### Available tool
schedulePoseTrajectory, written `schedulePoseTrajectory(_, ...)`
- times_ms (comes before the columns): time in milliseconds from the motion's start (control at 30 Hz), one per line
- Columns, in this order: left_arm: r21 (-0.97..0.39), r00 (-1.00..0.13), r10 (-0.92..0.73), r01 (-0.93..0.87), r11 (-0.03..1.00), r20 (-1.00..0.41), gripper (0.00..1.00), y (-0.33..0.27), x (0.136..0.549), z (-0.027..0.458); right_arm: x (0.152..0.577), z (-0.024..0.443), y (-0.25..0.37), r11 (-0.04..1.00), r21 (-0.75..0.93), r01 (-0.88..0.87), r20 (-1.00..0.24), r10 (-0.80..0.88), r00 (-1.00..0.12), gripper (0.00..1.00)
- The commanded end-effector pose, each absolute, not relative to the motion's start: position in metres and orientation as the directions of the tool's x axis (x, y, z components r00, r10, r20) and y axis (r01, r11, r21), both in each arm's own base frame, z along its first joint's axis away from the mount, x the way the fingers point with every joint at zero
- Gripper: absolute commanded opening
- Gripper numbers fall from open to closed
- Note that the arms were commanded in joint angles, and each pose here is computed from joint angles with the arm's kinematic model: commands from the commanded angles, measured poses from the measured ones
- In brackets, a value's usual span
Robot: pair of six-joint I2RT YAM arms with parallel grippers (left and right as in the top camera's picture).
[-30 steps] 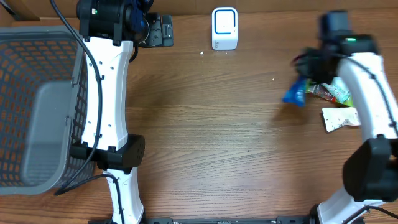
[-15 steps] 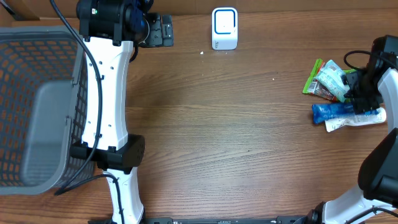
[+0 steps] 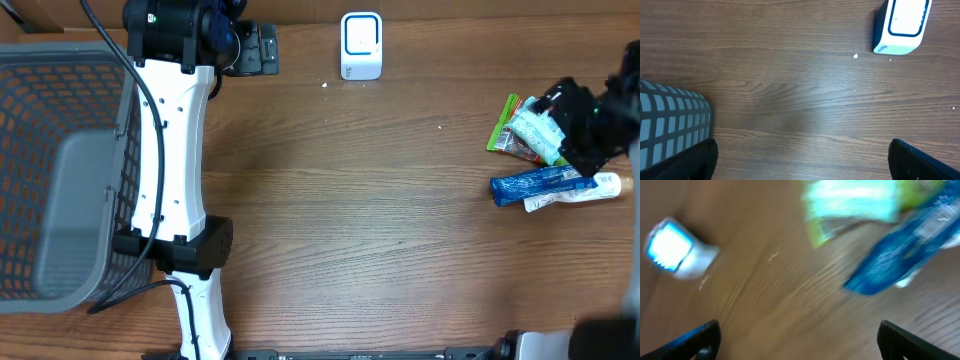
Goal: Scan the item barcode
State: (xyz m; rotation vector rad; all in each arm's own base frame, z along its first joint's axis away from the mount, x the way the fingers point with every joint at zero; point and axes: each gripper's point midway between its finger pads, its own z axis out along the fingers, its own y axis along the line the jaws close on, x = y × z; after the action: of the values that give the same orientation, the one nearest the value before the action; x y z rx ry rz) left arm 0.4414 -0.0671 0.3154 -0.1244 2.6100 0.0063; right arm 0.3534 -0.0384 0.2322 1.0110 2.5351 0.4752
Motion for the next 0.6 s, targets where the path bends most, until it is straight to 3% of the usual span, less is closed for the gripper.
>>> schedulePoseTrajectory(0,-0.011,-0.858,-0.095,-0.104,0.995,-0.506,1.0,-0.062,0.444,0.315,0.319,0.305,0.027,0.847,0.504,0.165,-0.424,0.41,-0.807,1.0)
schedulePoseTrajectory(167,-0.011,-0.858,-0.095,-0.104,0.995,-0.506,1.0,-0.062,0.444,0.315,0.262,0.347,0.079,0.866,0.495,-0.065,-0.546,0.251,-0.799,1.0)
schedulePoseTrajectory(333,-0.011,-0.858,-0.095,-0.104,0.995,-0.506,1.0,-0.062,0.444,0.315,0.216,0.379,0.118,0.785,0.557,-0.273,-0.607,0.16,-0.779,1.0)
schedulePoseTrajectory(433,-0.011,-0.858,-0.095,-0.104,0.995,-0.506,1.0,-0.061,0.444,0.315,0.215,0.381,0.101,0.846,0.474,-0.245,-0.665,0.161,-0.729,1.0)
schedulePoseTrajectory(567,-0.011,-0.858,-0.095,-0.104,0.995,-0.506,1.0,-0.061,0.444,0.315,0.208,0.382,0.098,0.852,0.465,-0.241,-0.672,0.163,-0.723,1.0)
